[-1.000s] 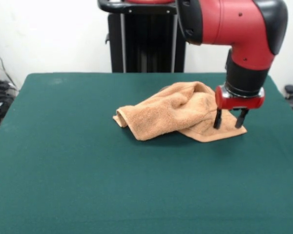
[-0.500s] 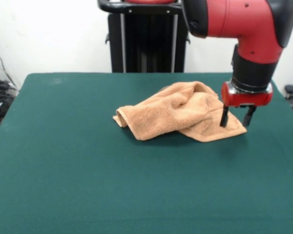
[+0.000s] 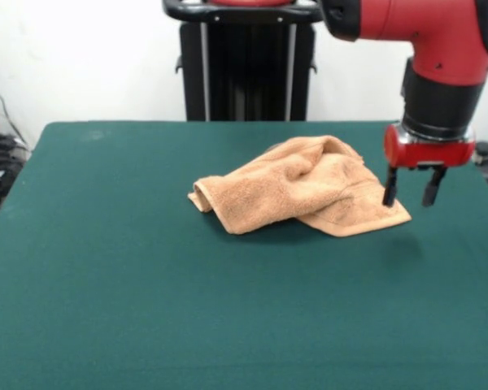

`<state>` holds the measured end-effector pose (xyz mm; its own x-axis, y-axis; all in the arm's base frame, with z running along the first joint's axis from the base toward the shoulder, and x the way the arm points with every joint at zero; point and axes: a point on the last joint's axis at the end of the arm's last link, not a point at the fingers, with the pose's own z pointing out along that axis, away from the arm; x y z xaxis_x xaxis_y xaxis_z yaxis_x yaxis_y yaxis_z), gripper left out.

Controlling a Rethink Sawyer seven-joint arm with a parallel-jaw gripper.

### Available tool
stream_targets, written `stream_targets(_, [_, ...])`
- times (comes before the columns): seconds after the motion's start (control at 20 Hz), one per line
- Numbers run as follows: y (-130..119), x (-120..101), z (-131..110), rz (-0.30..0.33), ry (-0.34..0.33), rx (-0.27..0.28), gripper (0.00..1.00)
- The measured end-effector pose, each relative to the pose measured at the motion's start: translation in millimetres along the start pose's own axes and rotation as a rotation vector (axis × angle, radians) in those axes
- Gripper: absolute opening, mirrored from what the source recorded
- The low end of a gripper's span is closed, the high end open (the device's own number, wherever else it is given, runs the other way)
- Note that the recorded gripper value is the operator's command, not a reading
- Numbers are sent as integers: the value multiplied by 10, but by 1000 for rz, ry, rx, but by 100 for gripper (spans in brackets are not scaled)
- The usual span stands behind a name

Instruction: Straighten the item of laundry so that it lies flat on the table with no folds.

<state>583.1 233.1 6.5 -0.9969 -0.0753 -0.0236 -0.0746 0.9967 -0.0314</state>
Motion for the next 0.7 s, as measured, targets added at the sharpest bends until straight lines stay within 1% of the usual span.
stream_targets(0.2, [139, 2, -7, -7, -4, -6, 100])
stream_targets(0.4, [261, 48, 52, -18, 4, -10, 100])
stream_targets(0.7, [290, 99, 204, -24, 23, -6, 100])
